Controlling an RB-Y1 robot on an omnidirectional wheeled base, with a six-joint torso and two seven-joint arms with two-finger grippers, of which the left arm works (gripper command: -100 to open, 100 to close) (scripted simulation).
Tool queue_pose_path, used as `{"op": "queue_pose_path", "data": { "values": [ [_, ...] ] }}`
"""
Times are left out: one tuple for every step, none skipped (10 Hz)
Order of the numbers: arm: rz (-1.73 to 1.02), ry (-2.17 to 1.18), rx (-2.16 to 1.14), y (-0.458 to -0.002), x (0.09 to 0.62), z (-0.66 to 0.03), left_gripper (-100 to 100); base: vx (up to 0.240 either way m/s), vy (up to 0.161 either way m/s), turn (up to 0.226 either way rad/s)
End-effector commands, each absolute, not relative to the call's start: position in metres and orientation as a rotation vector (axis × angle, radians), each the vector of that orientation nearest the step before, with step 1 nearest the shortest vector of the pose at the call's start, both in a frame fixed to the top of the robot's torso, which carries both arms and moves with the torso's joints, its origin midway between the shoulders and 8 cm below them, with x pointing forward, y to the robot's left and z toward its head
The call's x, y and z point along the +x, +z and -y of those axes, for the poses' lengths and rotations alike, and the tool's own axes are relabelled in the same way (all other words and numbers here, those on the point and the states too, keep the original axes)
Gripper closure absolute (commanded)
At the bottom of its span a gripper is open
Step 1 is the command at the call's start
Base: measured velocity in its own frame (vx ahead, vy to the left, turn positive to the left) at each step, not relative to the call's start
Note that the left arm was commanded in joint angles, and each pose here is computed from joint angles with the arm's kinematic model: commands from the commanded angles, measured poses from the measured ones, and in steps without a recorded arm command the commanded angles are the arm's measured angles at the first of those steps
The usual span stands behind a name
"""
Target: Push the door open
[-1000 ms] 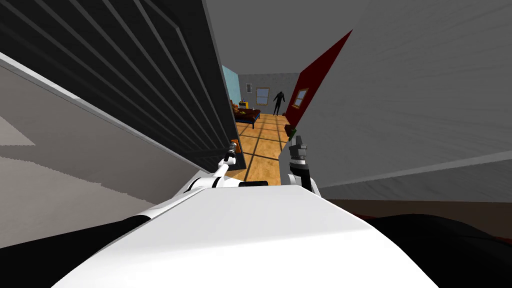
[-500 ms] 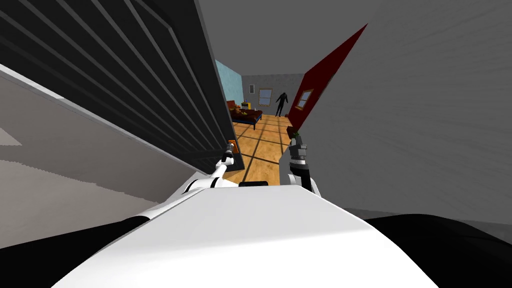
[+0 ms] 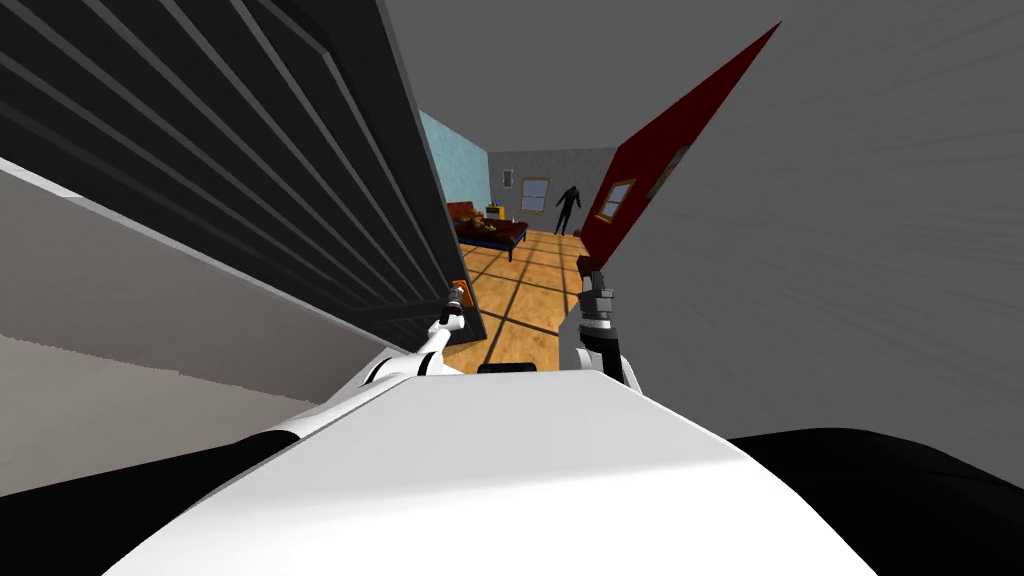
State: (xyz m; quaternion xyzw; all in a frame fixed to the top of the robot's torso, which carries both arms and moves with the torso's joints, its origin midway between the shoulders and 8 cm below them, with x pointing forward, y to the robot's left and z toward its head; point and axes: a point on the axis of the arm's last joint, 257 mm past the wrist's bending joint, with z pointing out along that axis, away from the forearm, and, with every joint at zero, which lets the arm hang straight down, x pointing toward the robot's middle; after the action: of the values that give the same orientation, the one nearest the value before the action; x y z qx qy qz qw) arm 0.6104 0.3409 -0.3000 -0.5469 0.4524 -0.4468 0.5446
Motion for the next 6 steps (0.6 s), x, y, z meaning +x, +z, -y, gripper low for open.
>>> {"op": "queue_pose_path", "data": {
  "values": [
    [-1.073, -1.06, -1.297, -0.3, 0.61, -0.341, 100, 0.085, -0.025, 0.036],
    [-1.066, -1.057, -1.298, -0.298, 0.61, -0.346, 100, 0.121, -0.019, 0.079],
    [-1.065, -1.056, -1.298, -0.298, 0.61, -0.346, 100, 0.173, -0.029, 0.077],
    [-1.063, -1.054, -1.299, -0.298, 0.61, -0.348, 100, 0.201, -0.063, 0.084],
    [-1.061, -1.052, -1.3, -0.298, 0.61, -0.35, 100, 0.204, -0.044, 0.109],
    [-1.06, -1.05, -1.301, -0.298, 0.61, -0.351, 100, 0.184, -0.025, 0.088]
  ]
}}
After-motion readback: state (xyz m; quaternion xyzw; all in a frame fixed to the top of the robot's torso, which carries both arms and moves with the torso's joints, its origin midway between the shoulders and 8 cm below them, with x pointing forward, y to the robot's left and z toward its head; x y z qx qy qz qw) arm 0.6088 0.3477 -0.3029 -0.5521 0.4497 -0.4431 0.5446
